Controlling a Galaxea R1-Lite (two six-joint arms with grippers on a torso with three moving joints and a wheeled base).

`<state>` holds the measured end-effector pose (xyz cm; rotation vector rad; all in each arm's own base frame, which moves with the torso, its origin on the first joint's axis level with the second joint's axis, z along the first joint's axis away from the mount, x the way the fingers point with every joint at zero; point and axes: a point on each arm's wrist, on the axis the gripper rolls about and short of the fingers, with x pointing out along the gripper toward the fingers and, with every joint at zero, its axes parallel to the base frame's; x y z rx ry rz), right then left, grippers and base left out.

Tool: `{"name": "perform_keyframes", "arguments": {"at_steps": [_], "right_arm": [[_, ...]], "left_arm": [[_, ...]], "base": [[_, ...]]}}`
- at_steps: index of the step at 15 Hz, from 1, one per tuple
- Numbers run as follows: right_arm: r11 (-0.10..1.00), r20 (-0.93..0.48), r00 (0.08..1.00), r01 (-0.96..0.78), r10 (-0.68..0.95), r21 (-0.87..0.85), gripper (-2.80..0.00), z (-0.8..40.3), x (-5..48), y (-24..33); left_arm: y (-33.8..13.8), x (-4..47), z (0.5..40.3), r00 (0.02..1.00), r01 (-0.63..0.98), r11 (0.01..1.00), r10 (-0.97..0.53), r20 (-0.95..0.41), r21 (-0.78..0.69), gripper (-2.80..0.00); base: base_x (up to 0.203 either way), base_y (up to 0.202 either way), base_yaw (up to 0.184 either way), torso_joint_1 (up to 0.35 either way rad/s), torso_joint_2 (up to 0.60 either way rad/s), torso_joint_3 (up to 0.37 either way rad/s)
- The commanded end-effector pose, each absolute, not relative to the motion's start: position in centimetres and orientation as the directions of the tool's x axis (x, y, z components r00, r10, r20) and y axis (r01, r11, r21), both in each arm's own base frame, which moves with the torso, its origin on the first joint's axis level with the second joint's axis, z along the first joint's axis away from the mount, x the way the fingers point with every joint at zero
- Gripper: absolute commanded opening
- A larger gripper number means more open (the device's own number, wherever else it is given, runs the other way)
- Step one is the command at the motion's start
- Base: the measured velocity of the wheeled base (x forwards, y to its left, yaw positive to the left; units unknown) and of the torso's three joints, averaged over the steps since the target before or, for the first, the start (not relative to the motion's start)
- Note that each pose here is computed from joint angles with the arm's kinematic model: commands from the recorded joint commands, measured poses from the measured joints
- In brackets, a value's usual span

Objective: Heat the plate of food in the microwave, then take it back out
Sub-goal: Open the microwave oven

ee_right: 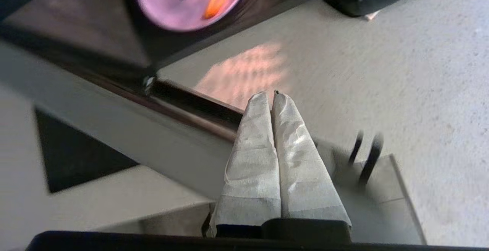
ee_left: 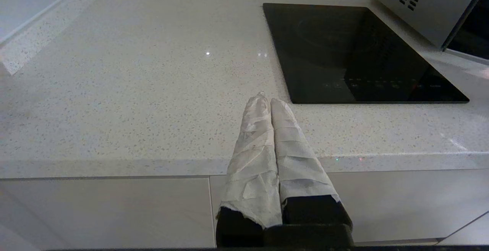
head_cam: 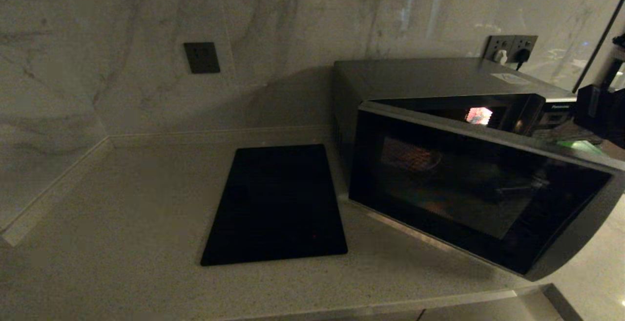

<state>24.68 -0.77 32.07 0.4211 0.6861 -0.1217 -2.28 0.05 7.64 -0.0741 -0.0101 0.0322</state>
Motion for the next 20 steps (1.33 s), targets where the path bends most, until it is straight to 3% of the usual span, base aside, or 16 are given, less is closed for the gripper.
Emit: {"name": "perform_keyframes", "arguments": {"at_steps": [1, 9, 20], "right_arm": [[0.913, -0.587, 0.808, 0.202, 0.049, 0.354, -2.80, 33.8, 22.2, -0.2], [0.922, -0.573, 0.818, 0.187, 0.044, 0.338, -2.80, 34.1, 21.9, -0.1], [0.949, -0.747, 0.585, -0.175, 0.316, 0.264, -2.80, 28.9, 21.1, 8.9]], "left_arm": [[0.1, -2.3, 7.6, 0.999, -0.033, 0.997, 0.034, 0.008, -0.075, -2.80], [0.1, -2.3, 7.6, 0.999, -0.033, 0.997, 0.034, 0.008, -0.075, -2.80], [0.1, -2.3, 7.6, 0.999, -0.033, 0.997, 0.034, 0.008, -0.075, -2.80]], "base": [[0.000, 0.000, 0.000, 0.000, 0.00, 0.000], [0.000, 0.000, 0.000, 0.000, 0.00, 0.000], [0.000, 0.000, 0.000, 0.000, 0.00, 0.000]]}}
